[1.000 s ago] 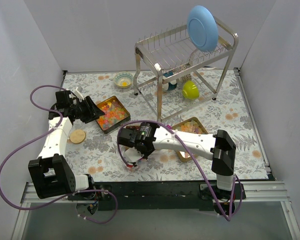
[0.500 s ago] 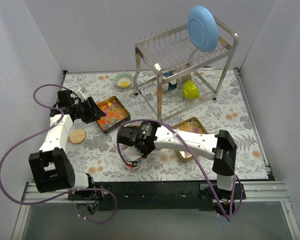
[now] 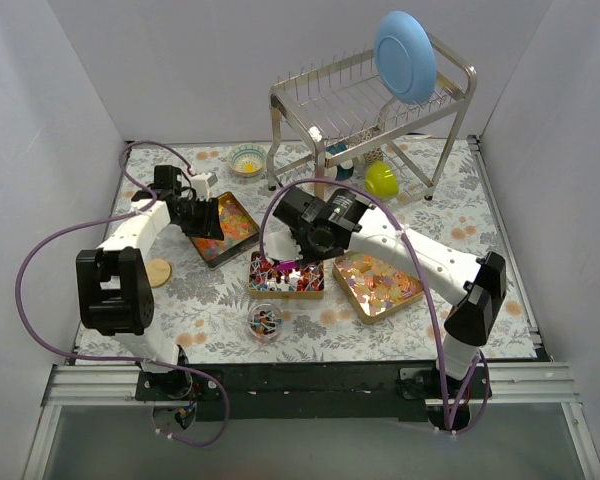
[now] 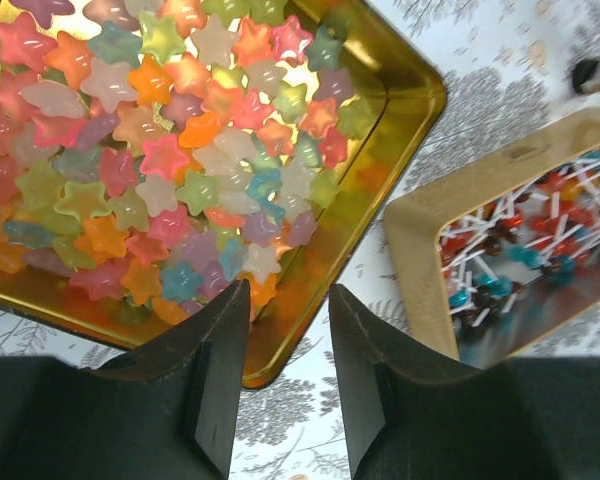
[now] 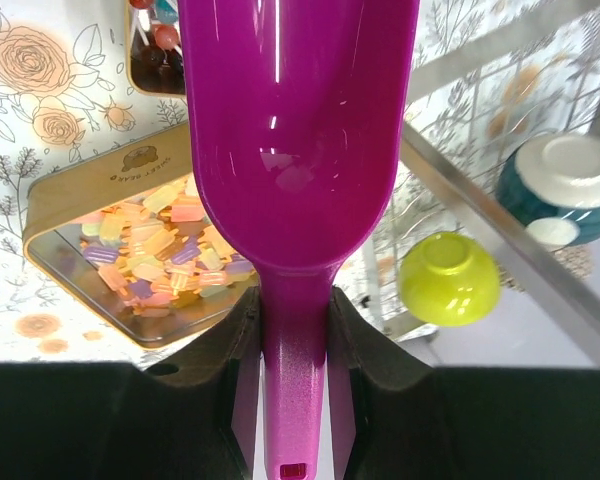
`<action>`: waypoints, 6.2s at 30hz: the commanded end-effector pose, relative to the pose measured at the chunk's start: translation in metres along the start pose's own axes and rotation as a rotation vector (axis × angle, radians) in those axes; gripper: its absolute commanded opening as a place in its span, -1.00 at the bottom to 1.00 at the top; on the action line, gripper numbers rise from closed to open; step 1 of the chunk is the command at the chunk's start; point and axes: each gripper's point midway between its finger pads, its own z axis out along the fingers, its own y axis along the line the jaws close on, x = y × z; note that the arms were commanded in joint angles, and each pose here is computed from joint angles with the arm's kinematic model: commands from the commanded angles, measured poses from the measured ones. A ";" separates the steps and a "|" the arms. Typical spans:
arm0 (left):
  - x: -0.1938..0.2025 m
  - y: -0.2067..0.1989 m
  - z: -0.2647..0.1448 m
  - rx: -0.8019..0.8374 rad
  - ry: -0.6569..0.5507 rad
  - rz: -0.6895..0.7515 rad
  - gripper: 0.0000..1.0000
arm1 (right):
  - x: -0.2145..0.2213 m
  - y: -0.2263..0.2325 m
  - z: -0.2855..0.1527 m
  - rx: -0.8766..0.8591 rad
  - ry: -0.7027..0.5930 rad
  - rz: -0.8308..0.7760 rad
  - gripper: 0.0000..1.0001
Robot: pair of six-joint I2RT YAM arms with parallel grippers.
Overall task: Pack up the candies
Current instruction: Place the fake candies in the packing bottle, then adjust the storage box at the center of the board, then adjust the spatula, then scoop the fake candies from the storage box.
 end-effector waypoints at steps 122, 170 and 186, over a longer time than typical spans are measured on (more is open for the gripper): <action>0.017 -0.096 -0.076 0.293 -0.311 -0.118 -0.07 | -0.151 -0.062 -0.070 0.110 -0.652 -0.086 -0.97; 0.137 -0.022 -0.046 0.061 0.056 -1.176 -1.00 | -0.120 -0.132 0.107 0.274 0.138 -0.851 -0.97; 0.062 0.003 -0.089 -0.006 -0.100 -1.026 -1.00 | -0.137 -0.095 0.118 0.232 0.145 -0.944 -0.97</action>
